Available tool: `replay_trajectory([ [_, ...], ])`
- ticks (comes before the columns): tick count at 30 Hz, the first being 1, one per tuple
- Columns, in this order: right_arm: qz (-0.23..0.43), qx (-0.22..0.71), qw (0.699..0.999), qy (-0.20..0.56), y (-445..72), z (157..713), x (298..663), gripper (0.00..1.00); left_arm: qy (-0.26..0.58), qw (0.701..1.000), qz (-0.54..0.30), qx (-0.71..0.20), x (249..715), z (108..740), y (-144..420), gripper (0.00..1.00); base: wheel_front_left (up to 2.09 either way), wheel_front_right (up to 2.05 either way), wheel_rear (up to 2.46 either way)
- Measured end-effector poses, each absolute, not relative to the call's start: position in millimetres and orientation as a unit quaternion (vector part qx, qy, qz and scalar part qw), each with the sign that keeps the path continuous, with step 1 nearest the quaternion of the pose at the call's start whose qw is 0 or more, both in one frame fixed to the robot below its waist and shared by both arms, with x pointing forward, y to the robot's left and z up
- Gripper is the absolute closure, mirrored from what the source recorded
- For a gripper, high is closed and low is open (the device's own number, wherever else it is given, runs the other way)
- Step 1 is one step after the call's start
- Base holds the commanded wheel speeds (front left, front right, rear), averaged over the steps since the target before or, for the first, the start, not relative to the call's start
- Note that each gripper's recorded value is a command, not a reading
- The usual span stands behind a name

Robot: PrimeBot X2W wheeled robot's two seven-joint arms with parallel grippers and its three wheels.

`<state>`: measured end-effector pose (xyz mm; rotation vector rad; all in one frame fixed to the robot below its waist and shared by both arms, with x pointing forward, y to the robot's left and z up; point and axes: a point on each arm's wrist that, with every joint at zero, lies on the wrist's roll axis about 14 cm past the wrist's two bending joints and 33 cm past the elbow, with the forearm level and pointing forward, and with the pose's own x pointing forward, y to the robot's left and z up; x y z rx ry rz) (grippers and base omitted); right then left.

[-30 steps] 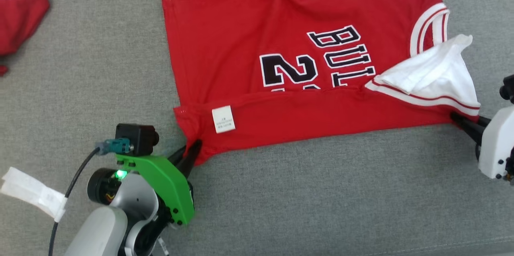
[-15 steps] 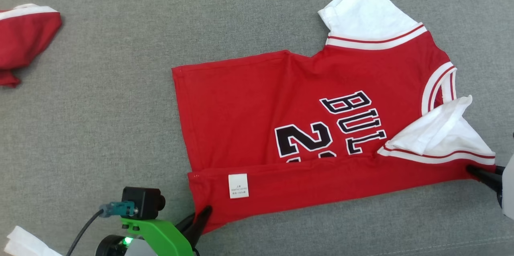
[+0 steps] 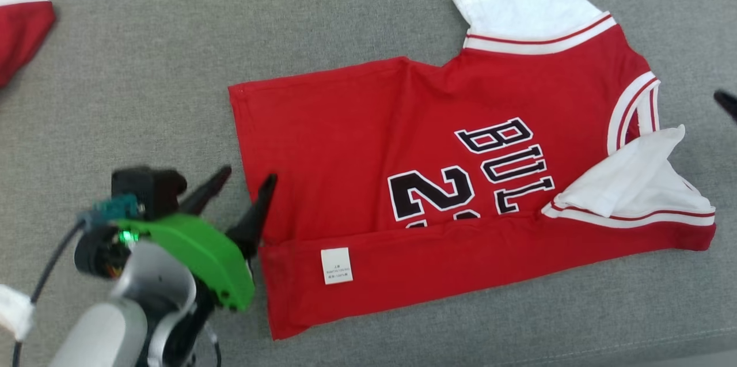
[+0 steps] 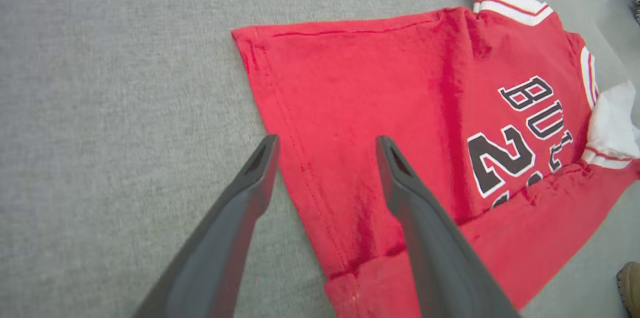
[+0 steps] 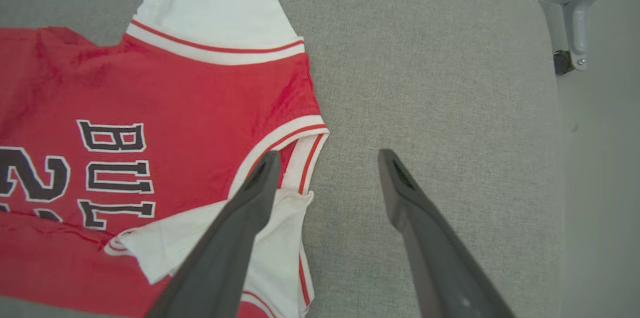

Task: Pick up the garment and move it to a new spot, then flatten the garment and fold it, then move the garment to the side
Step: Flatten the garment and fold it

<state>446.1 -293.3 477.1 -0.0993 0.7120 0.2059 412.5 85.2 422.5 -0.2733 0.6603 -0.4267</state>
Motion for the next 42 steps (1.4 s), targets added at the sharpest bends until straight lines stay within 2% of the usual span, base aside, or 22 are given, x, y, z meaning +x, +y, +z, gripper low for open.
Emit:
replay_trajectory([
  [7, 0.11, -0.096, 0.936, 0.319, -261, 474, 542, 0.0, 0.289, 0.925, -0.227, -0.094, 500, 422, 66, 0.0, 0.0, 0.0, 0.0],
  [12, 0.128, -0.099, 0.925, 0.345, -228, 432, 588, 0.0, 0.331, 0.907, -0.25, -0.07, 504, 389, 54, 0.0, 0.0, 0.0, 0.0],
  [18, 0.147, -0.091, 0.916, 0.362, -201, 392, 613, 0.0, 0.352, 0.897, -0.259, -0.068, 495, 381, 57, 0.0, 0.0, 0.0, 0.0],
  [28, 0.162, -0.088, 0.913, 0.363, -179, 372, 641, 0.0, 0.361, 0.898, -0.246, -0.054, 503, 375, 70, 0.0, 0.0, 0.0, 0.0],
  [37, 0.178, -0.083, 0.912, 0.361, -169, 370, 643, 0.0, 0.359, 0.899, -0.249, -0.03, 513, 373, 72, 0.0, 0.0, 0.0, 0.0],
  [42, 0.183, -0.087, 0.91, 0.362, -167, 372, 642, 0.0, 0.371, 0.899, -0.232, -0.001, 516, 371, 94, 0.0, 0.0, 0.0, 0.0],
])
